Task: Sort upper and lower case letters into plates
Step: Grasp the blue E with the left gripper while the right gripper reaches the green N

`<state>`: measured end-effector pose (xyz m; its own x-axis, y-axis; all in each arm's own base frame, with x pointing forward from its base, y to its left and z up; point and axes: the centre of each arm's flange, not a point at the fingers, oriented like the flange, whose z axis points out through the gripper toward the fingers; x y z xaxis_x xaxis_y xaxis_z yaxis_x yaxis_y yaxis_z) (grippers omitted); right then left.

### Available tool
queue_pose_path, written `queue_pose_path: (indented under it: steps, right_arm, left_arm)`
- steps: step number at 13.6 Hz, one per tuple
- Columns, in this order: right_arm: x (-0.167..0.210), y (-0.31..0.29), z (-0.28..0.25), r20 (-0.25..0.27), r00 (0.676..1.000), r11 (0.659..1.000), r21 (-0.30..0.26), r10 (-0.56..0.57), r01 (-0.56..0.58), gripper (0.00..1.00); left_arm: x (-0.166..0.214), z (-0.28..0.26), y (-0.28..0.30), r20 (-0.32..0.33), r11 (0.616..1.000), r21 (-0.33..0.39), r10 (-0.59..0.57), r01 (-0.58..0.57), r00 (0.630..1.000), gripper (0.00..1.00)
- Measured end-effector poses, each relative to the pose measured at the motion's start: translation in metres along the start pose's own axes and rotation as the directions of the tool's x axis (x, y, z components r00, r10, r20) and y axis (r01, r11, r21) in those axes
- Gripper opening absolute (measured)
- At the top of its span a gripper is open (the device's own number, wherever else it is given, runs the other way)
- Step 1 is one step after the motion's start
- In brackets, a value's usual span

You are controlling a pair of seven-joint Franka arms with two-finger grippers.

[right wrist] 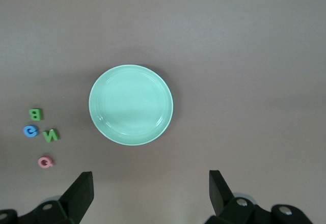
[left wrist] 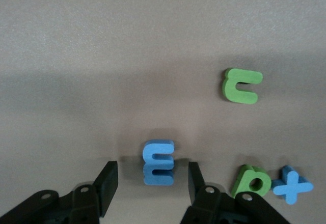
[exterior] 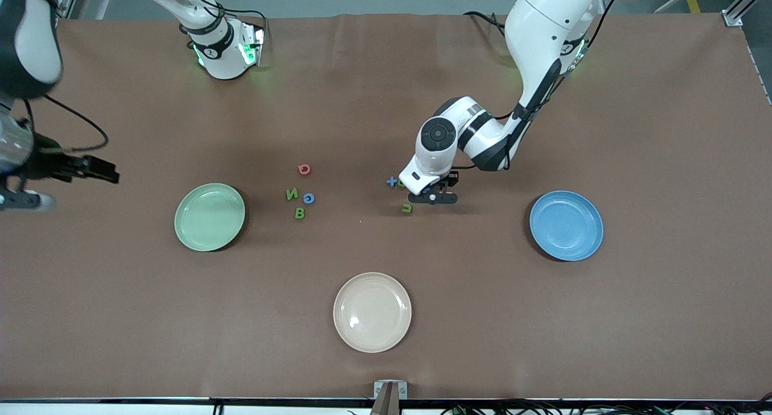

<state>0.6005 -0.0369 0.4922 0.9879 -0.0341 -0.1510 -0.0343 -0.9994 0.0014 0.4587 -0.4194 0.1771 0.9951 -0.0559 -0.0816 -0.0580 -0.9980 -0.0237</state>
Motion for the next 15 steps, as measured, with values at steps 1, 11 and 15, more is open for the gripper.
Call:
queue_pose_path:
  steps: [1, 11, 15]
  right_arm:
    - [0.008, -0.008, 0.015, 0.018, 1.000, 1.000, 0.012, -0.009, 0.008, 1.00]
    - [-0.012, -0.170, 0.162, -0.021, 1.000, 0.993, 0.112, 0.021, -0.019, 1.00]
    - [-0.045, -0.214, 0.222, -0.111, 0.993, 0.994, 0.096, -0.036, 0.047, 1.00]
  left_arm:
    - [0.000, 0.000, 0.000, 0.001, 1.000, 0.000, 0.003, -0.003, 1.000, 0.58]
    - [0.001, -0.001, 0.002, -0.021, 1.000, -0.022, 0.007, -0.007, 1.000, 0.42]
    - [0.003, -0.002, 0.003, -0.040, 0.999, -0.041, 0.005, -0.007, 0.999, 0.32]
